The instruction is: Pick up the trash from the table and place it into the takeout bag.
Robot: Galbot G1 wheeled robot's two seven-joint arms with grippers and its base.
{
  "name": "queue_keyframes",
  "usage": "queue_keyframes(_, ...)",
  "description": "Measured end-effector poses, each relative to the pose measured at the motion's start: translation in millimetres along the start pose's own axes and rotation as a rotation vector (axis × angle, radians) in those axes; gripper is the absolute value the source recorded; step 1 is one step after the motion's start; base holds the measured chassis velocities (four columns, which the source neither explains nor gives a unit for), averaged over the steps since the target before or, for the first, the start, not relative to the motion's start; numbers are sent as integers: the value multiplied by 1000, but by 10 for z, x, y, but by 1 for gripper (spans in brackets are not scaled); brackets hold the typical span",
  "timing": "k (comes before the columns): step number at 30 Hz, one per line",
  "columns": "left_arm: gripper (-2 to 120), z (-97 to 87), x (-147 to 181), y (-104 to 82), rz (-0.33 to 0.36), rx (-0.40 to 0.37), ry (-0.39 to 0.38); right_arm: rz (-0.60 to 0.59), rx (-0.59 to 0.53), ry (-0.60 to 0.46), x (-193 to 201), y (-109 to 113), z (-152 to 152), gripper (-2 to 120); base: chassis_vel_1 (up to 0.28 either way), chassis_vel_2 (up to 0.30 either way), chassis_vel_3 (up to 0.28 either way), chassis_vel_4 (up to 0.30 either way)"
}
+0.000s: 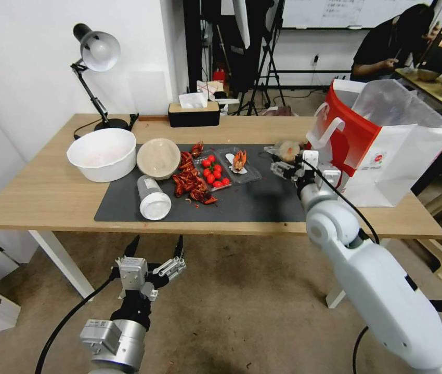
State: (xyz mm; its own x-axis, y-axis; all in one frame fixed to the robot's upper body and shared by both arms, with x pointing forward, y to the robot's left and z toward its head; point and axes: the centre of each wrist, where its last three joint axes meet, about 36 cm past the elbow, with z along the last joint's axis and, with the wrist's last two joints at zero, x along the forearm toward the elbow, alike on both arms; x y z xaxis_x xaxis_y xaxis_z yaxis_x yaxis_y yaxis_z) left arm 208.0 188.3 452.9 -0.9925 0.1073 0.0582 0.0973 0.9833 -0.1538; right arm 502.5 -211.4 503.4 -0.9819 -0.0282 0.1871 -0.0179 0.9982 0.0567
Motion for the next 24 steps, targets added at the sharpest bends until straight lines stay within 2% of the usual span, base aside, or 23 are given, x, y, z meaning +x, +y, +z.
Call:
queue_keyframes(8,100,-7,-2,0,-1,0,-1,47,-12,40,-437,-41,-215,100,0,0,0,0)
queue_keyframes(24,100,20,-7,13,-4,-3,7,97,11,101,-912,-20,-287,100,0,0,0,0)
